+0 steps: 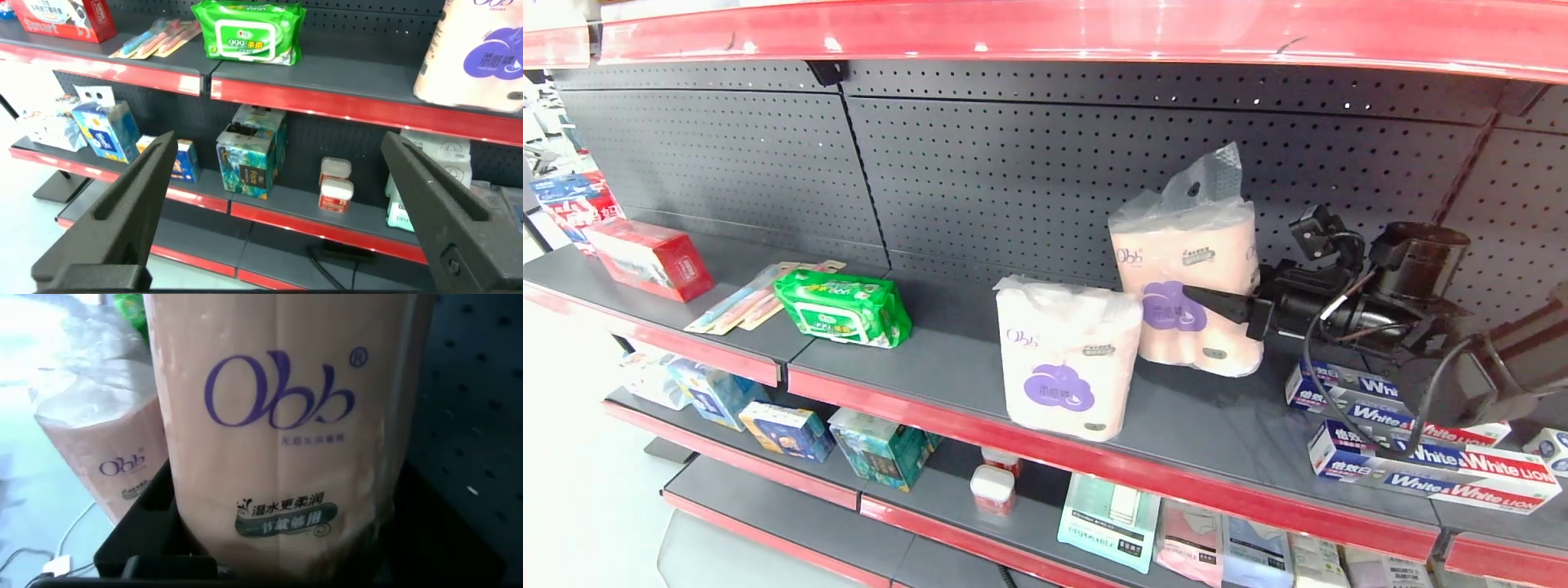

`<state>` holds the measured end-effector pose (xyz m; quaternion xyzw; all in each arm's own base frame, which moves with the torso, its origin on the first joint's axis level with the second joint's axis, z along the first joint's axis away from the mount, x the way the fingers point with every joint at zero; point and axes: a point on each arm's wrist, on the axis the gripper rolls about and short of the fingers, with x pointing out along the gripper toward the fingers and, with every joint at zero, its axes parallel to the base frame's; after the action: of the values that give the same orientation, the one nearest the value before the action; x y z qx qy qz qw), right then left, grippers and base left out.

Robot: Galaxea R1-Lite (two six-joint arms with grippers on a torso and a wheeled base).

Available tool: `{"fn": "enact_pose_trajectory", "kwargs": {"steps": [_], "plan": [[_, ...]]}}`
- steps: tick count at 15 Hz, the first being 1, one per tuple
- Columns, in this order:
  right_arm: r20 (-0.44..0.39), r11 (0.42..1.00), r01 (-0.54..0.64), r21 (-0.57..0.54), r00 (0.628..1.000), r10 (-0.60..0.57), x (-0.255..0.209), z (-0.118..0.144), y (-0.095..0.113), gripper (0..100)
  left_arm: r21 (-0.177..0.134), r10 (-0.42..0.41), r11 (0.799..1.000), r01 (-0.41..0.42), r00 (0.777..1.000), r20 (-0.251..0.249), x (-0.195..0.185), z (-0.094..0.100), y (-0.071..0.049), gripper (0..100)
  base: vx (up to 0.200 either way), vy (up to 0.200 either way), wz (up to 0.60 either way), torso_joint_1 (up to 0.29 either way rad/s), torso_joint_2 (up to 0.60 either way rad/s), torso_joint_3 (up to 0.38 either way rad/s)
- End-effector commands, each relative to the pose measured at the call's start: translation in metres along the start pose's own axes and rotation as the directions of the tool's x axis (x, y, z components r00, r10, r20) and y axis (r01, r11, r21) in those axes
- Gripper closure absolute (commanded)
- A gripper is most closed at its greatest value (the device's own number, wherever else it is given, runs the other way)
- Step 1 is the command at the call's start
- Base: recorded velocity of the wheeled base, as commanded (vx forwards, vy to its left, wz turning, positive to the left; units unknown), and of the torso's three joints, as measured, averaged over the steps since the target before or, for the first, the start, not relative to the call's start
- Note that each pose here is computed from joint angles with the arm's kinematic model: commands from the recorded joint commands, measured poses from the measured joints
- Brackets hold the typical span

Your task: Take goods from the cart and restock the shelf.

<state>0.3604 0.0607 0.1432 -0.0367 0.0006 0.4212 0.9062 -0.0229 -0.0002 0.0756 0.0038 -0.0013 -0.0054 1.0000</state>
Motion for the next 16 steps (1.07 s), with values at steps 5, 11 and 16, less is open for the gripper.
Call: {"fn": "enact_pose_trajectory", "kwargs": {"steps": [5,11,16], "plan": [[0.010,0.992,-0.126,-0.002,0.992,0.126,0.042,-0.024,-0.012,100,0.000,0.000,1.000,0.000,1.000,-0.001,0.000,0.000,0.000,0,0.000,0.000,0.00,0.000,0.00,0.000],[0.044,0.981,-0.192,-0.027,0.980,0.193,0.087,-0.034,-0.008,100,0.000,0.000,1.000,0.000,1.000,-0.001,0.000,0.000,0.000,0,0.000,0.000,0.00,0.000,0.00,0.000],[0.044,0.972,-0.236,-0.018,0.971,0.237,0.107,-0.044,0.003,100,0.000,0.000,1.000,0.000,1.000,-0.001,0.000,0.000,0.000,0,0.000,0.000,0.00,0.000,0.00,0.000]]}}
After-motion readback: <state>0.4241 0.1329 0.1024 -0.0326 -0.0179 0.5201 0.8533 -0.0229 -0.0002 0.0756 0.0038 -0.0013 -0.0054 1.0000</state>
